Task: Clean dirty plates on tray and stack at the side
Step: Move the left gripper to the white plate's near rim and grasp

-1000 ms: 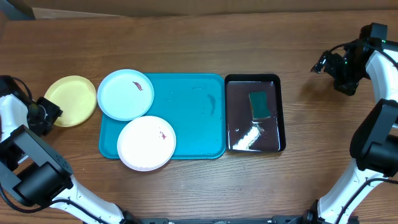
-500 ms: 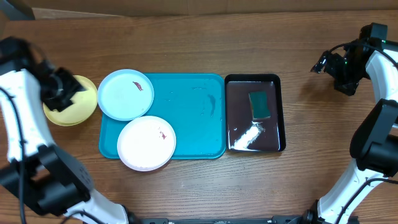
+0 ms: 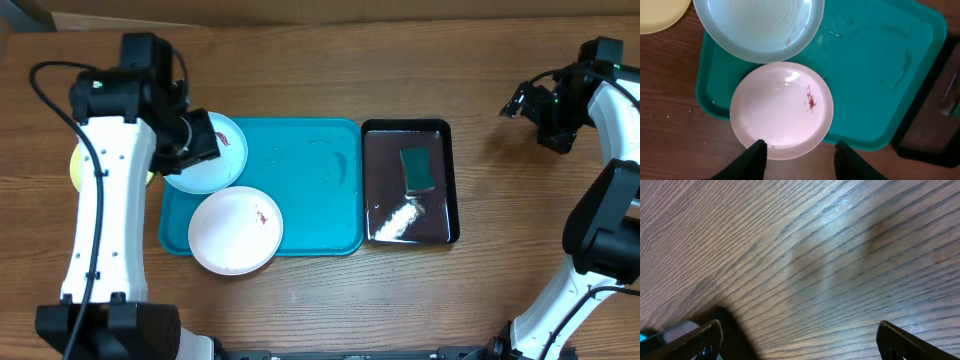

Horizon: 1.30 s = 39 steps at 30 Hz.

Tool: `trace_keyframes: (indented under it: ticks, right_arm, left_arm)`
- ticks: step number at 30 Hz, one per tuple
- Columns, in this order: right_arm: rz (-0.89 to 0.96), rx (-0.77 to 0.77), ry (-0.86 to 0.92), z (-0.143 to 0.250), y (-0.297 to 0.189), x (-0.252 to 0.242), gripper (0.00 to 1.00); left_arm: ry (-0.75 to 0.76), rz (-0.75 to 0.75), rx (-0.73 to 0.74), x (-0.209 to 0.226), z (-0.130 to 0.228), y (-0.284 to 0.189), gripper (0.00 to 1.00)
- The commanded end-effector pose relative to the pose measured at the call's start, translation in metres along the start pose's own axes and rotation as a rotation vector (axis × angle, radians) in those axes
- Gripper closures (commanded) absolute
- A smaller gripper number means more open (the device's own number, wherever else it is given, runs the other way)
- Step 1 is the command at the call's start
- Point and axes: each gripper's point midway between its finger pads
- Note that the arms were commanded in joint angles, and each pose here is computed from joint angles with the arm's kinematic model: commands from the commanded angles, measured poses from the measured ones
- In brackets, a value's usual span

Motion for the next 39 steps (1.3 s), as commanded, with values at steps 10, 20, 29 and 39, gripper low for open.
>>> trace_keyframes:
  ticks: [10, 20, 29, 39]
  right_arm:
    - [-0.006, -0.038, -0.015, -0.008, -0.012, 0.005, 0.00]
    - [-0.006, -0.038, -0.015, -0.008, -0.012, 0.005, 0.00]
    - [-0.006, -0.038, -0.015, -0.008, -0.012, 0.005, 0.00]
    - [-0.006, -0.038, -0.015, -0.008, -0.012, 0.005, 0.00]
  left_arm:
    - [-0.043, -0.131, 0.015, 0.013, 0.029, -0.014, 0.60]
    - [-0.171, -0.187, -0.088, 0.051, 0.048, -0.009, 0.55]
    - [-0.365, -0.223, 0.010, 0.106, 0.068, 0.050, 0.55]
    - [-0.450, -0.162, 0.053, 0.118, 0.079, 0.090, 0.54]
Point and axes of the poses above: each gripper's point midway between its finger pads, its own y axis out along the fingers, its own x axis along the line the jaws close on, z = x × y, and after that the axes turned 3 degrees about -y, right-handed
